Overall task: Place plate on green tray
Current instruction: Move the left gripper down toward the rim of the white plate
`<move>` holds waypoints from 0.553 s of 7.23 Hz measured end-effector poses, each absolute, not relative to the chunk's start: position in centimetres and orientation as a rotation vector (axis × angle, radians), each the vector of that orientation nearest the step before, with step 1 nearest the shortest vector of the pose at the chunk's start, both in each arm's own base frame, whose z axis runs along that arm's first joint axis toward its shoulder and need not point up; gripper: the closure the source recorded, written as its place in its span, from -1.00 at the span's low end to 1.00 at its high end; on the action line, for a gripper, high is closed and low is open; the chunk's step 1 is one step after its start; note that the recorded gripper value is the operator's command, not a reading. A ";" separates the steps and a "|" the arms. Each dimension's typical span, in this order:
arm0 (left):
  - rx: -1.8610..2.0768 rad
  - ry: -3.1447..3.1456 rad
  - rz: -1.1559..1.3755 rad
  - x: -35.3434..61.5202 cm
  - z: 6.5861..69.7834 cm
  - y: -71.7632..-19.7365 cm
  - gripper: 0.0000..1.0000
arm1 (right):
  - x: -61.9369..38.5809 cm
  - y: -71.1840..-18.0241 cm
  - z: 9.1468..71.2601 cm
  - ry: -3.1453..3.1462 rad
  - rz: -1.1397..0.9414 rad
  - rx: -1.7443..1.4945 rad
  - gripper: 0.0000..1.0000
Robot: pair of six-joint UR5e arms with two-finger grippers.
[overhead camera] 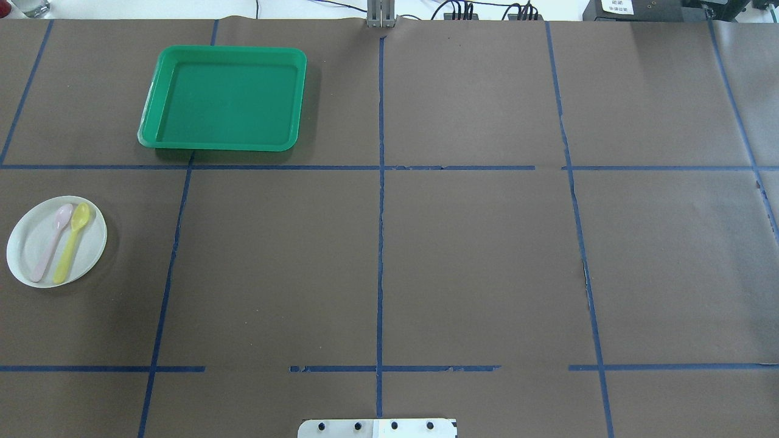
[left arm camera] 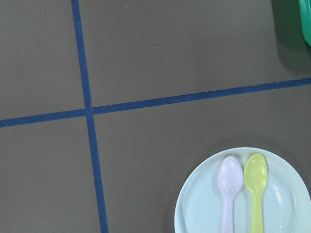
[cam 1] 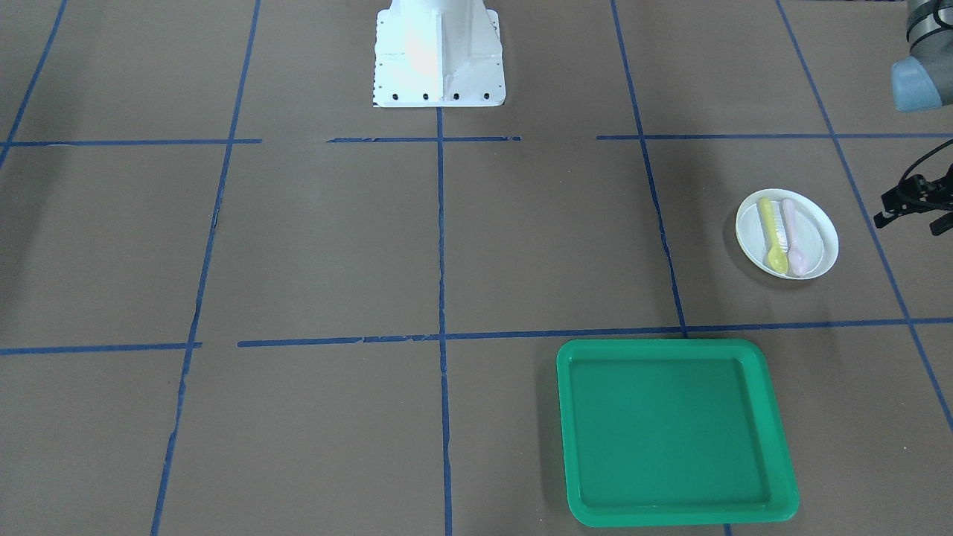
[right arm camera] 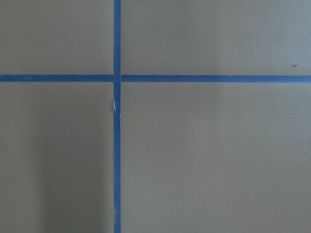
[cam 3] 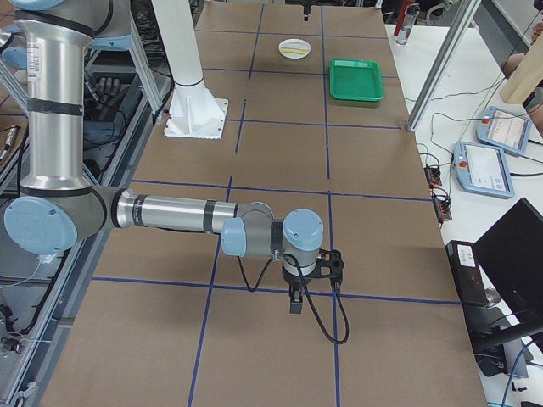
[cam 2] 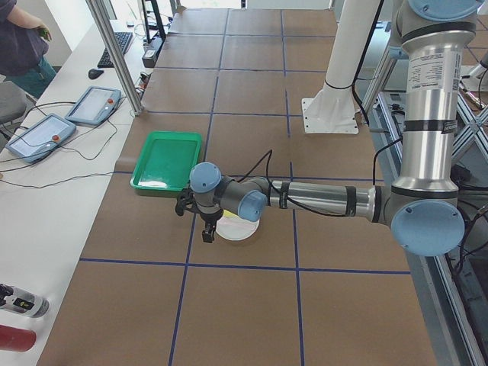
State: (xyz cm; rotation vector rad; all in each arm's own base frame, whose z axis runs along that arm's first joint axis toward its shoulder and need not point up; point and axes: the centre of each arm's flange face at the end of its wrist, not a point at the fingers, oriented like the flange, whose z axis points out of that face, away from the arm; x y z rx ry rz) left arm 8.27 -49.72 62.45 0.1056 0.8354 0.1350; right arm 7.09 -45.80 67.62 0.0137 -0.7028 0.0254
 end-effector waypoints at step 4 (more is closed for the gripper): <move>0.096 0.835 0.143 13.3 68.5 -48.3 -1.00 | 7.1 -45.8 67.6 -0.703 0.025 0.015 -1.00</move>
